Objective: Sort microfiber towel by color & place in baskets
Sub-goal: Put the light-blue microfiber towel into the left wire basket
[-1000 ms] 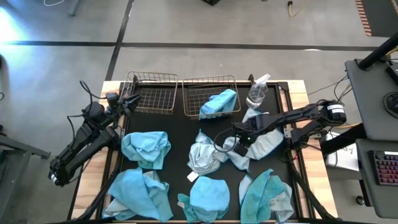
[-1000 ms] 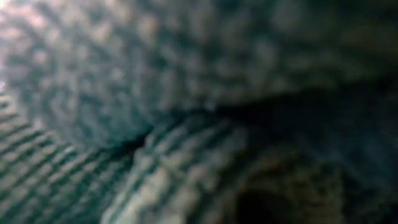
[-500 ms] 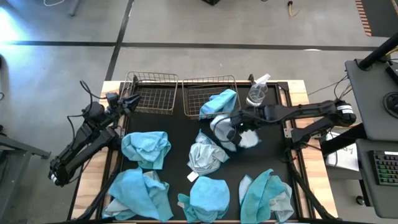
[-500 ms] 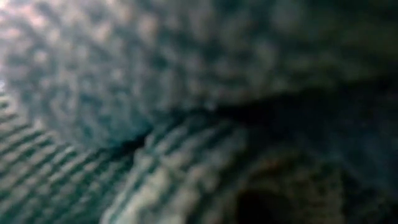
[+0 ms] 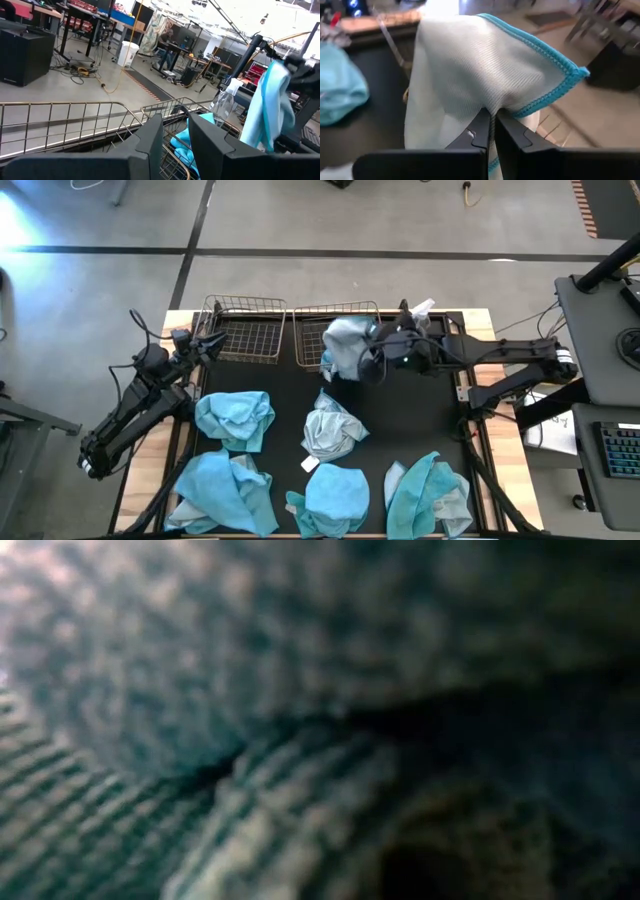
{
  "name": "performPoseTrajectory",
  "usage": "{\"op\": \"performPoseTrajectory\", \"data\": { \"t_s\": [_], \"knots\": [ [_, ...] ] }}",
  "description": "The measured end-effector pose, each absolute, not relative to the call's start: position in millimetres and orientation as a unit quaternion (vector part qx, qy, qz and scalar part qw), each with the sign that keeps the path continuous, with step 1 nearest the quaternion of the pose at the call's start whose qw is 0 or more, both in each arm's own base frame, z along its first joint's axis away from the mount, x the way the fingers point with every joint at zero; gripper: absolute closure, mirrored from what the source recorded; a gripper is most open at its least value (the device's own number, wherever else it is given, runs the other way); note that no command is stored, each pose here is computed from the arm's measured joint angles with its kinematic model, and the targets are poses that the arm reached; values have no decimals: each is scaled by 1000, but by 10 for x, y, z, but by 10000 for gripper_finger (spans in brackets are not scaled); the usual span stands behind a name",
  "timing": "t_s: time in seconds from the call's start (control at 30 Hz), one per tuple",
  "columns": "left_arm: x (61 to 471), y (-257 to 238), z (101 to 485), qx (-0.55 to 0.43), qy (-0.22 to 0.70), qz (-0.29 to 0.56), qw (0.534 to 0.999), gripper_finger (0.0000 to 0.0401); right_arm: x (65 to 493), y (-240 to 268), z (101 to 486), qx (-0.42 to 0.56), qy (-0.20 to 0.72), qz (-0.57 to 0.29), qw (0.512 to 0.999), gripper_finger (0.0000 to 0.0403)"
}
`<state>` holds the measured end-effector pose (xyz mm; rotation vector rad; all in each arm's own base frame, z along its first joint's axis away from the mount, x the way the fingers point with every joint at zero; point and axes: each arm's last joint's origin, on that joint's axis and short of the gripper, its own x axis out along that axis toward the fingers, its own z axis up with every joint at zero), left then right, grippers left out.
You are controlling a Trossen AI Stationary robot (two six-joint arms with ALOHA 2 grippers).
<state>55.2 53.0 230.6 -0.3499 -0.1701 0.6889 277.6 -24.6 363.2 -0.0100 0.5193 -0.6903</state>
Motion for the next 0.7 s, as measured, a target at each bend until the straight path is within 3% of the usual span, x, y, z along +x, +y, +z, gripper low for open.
{"op": "performPoseTrajectory", "data": {
  "t_s": [0.5,0.7],
  "knots": [
    [552,531,2304,-171,-82,336,923,322,2843,-543,4186,-69,120,-404,904,390],
    [553,531,2303,-171,-82,336,923,322,2962,-710,4184,-50,83,-363,927,390]
  ]
}}
